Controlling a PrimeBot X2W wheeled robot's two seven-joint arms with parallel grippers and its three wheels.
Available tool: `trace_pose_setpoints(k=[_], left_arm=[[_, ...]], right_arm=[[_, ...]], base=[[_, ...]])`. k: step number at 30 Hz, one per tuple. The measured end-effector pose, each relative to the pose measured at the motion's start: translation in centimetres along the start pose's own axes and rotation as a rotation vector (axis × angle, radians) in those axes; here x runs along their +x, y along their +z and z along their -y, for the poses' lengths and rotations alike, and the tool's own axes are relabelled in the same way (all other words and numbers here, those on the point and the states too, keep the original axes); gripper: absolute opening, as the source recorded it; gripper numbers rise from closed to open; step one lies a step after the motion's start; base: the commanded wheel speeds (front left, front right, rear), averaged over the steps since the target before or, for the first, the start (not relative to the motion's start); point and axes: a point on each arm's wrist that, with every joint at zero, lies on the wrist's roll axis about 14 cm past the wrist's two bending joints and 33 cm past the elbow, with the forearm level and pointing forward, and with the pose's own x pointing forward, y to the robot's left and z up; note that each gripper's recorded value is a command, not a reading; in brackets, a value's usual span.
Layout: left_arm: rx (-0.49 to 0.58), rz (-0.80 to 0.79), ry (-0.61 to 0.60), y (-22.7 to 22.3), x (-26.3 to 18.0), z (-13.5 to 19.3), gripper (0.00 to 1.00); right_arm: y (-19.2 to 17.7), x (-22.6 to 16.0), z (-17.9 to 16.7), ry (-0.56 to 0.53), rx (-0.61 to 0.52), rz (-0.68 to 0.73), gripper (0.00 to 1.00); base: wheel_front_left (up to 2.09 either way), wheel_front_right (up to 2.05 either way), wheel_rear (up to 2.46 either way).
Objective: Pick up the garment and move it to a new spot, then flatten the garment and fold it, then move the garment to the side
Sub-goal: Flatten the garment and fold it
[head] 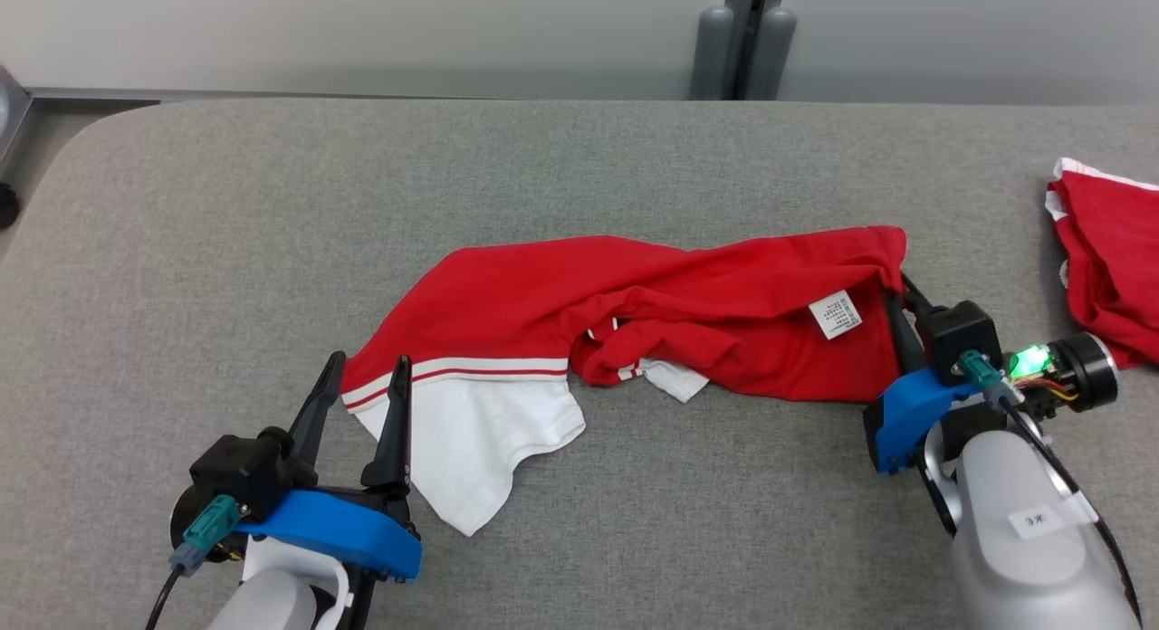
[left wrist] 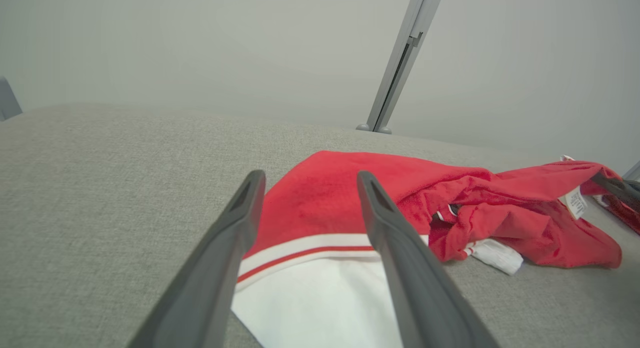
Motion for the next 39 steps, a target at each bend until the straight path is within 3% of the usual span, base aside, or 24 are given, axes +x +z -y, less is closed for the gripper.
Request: trace_pose_setpoints(k=[7, 14, 16, 17, 18, 19, 20, 28, 39], left_arm=[[0.0, 0.002, -0.033, 0.1, -0.2, 1.3, 1.0], [0.004, 0.001, -0.063, 0.1, 0.1, 2.2, 1.0], [0.004, -0.002, -0.065, 0.1, 0.1, 2.3, 1.0], [0.004, -0.002, -0.066, 0.1, 0.1, 2.3, 1.0], [0.004, -0.003, -0.065, 0.1, 0.2, 2.4, 1.0], [0.003, -0.005, -0.066, 0.1, 0.1, 2.4, 1.0], [0.003, -0.006, -0.066, 0.0, 0.1, 2.4, 1.0], [-0.01, -0.005, -0.04, 0.0, -0.7, 1.9, 1.0], [-0.014, 0.042, -0.049, 1.4, -1.8, 2.7, 1.0]], right_arm=[[-1.1, -5.0, -1.2, -0.001, 0.057, 0.028, 0.0], [-4.2, -9.2, -1.6, -0.03, 0.166, -0.062, 0.02], [-4.7, -9.6, -1.6, -0.039, 0.205, -0.079, 0.21], [-4.9, -9.7, -1.7, -0.039, 0.209, -0.088, 0.22], [-5.1, -9.8, -1.7, -0.043, 0.225, -0.093, 0.33], [-5.4, -9.9, -1.7, -0.048, 0.24, -0.099, 0.57], [-5.8, -10.1, -1.7, -0.049, 0.241, -0.111, 1.0], [-5.5, -10.5, -0.8, -0.086, 0.277, -0.085, 1.0], [2.0, -10.7, 1.2, -0.12, 0.304, 0.153, 1.0]], base=[[0.0, 0.0, 0.0], [0.0, 0.0, 0.0], [0.0, 0.0, 0.0], [0.0, 0.0, 0.0], [0.0, 0.0, 0.0], [0.0, 0.0, 0.0], [0.0, 0.0, 0.0], [0.0, 0.0, 0.0], [0.0, 0.0, 0.0]])
